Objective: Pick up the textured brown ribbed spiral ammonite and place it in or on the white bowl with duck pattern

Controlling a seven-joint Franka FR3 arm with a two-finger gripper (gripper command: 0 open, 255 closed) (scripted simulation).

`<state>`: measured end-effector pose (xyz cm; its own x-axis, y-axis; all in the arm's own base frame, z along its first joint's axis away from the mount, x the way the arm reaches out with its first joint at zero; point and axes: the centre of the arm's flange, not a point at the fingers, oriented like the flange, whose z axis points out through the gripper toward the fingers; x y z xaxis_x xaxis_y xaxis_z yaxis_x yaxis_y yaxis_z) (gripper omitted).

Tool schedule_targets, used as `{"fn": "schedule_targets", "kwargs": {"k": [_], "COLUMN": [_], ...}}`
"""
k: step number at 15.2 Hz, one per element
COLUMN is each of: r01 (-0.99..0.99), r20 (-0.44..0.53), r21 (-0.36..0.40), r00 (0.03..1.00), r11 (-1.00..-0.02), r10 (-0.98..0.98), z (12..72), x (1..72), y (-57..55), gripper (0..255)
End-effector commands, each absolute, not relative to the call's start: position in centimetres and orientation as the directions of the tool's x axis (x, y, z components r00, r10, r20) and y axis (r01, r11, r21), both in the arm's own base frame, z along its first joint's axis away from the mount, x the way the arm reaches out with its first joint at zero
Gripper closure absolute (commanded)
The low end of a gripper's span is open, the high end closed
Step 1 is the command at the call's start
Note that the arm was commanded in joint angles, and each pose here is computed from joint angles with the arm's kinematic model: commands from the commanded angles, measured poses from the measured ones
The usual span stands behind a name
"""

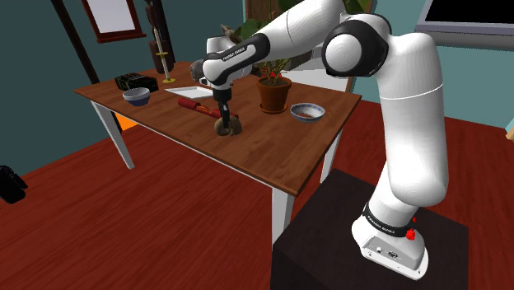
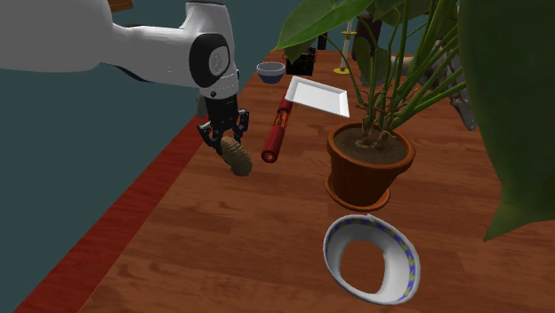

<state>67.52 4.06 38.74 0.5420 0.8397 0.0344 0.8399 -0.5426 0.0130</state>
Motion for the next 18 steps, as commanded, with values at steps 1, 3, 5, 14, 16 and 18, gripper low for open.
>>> {"fn": "schedule_targets", "kwargs": {"k": [1, 3, 5, 14, 16, 18], "r01": [0.840, 0.840, 0.840, 0.840, 0.840, 0.840], "r20": [0.034, 0.034, 0.034, 0.034, 0.034, 0.034], "r21": [0.013, 0.013, 0.013, 0.013, 0.013, 0.013], "r00": [0.542, 0.542, 0.542, 0.542, 0.542, 0.542], "r11": [-0.543, -0.543, -0.543, -0.543, -0.543, -0.543], "r10": [0.840, 0.840, 0.840, 0.840, 0.840, 0.840], "z": [38.7, 38.7, 38.7, 43.5, 44.5, 45.6], "x": [67.5, 67.5, 67.5, 67.5, 67.5, 67.5], "y": [4.0, 4.0, 4.0, 4.0, 4.0, 4.0], "gripper": [255, 255, 255, 255, 255, 255]}}
